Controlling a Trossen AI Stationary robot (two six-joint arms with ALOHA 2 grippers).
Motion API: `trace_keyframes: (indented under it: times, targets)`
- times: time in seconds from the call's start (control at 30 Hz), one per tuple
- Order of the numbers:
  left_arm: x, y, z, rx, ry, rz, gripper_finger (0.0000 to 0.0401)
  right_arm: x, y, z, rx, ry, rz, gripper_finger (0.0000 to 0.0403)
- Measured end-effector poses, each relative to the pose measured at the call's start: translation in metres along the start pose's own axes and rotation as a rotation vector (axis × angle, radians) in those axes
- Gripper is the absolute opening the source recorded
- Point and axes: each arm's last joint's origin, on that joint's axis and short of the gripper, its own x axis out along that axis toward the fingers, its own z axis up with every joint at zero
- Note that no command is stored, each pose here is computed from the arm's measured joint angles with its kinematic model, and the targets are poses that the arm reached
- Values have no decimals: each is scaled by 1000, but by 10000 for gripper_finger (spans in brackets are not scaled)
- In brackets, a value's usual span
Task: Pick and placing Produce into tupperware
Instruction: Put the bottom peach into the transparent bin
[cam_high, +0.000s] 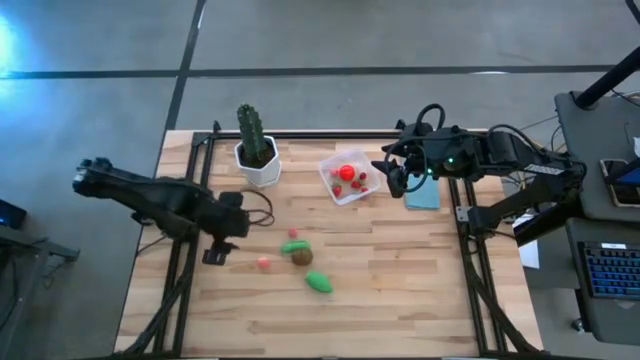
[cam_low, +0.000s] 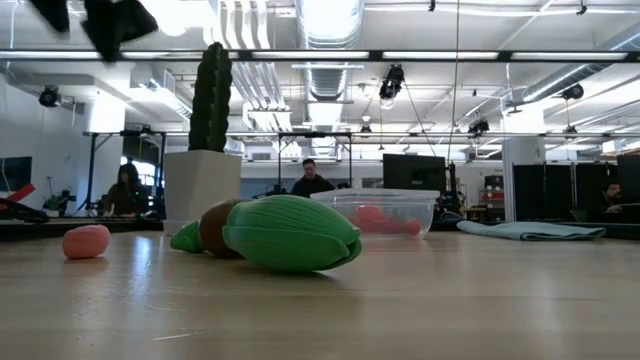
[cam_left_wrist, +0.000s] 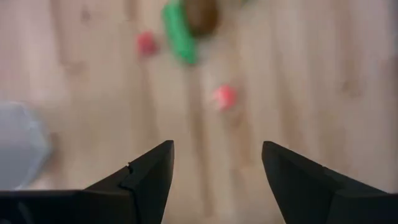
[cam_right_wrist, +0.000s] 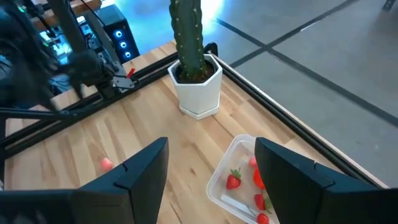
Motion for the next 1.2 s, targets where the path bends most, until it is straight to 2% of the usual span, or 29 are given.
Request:
trace_keyframes:
  times: [0.13,0.4,0.7,0.83,1.07,1.2]
  targets:
    - [26,0,-1,52,56,79,230,0,0,0,-10,3,-1,232]
    - [77,-19,-1,79,0,41,230,-3,-5,-8,-30,78,-33,235]
    - [126,-39,3,12,-7,46,230,-11,-11,-12,-60,106,-46,234]
    - [145,-41,4,-9,61,72,230,-14,-12,-11,-80,98,-41,233]
    - [166,-43,2,-27,144,82,230,-21,-15,-11,-78,85,-35,233]
    - [170,-45,4,-46,132,83,230,-24,-17,-11,-82,85,-34,233]
